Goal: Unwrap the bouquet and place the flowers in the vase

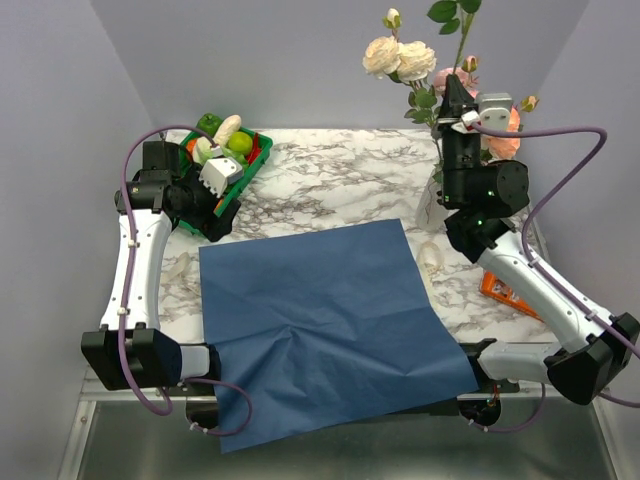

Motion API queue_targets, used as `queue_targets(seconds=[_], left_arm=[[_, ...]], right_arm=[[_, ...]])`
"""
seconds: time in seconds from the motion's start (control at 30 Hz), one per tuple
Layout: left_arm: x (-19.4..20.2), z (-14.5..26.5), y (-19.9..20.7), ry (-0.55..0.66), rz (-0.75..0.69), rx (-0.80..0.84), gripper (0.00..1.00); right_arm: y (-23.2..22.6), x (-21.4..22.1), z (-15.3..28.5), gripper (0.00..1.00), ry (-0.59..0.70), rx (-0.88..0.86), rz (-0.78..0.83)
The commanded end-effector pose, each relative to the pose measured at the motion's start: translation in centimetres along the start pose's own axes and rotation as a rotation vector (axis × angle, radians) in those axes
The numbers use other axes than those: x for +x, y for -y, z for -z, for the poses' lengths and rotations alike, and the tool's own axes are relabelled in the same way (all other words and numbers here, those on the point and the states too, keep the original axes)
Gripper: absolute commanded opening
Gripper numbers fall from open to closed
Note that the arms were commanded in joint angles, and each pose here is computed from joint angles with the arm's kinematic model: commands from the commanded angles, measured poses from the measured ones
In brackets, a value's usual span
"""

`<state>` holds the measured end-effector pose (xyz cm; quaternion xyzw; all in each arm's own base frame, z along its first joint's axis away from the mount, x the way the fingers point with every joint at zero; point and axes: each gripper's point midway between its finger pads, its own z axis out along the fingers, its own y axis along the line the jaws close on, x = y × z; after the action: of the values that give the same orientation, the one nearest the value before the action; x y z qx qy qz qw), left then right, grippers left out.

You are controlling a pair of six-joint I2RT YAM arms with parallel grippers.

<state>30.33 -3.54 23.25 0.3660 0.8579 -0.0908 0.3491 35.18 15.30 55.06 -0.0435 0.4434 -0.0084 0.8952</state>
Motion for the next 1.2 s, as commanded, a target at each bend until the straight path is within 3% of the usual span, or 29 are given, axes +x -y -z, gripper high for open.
queue_targets(seconds=[0.0, 0.23, 0.73, 1.17], left_arm=[[-0.4, -0.2, -0.1, 0.021, -0.019, 0.008, 0.99], [-0.5, -0.5, -0.8, 0.012, -0.023, -0.001, 0.99], [-0.2, -1.5, -1.9, -0.019, -0.016, -0.012, 0.99], [0.0, -2.0, -2.4, -0.039, -0.003, -0.014, 0.99]], right_arm=[[3.2, 2.5, 0.6, 0.01, -0.005, 0.078, -0.005], [5.5, 7.9, 0.8, 0.01, -0.091, 0.079, -0.051], [5.7, 13.5, 0.7, 0.01, -0.141, 0.037, -0.169], [7.5, 14.9, 1.8, 0.01, -0.118, 0.099, -0.032]])
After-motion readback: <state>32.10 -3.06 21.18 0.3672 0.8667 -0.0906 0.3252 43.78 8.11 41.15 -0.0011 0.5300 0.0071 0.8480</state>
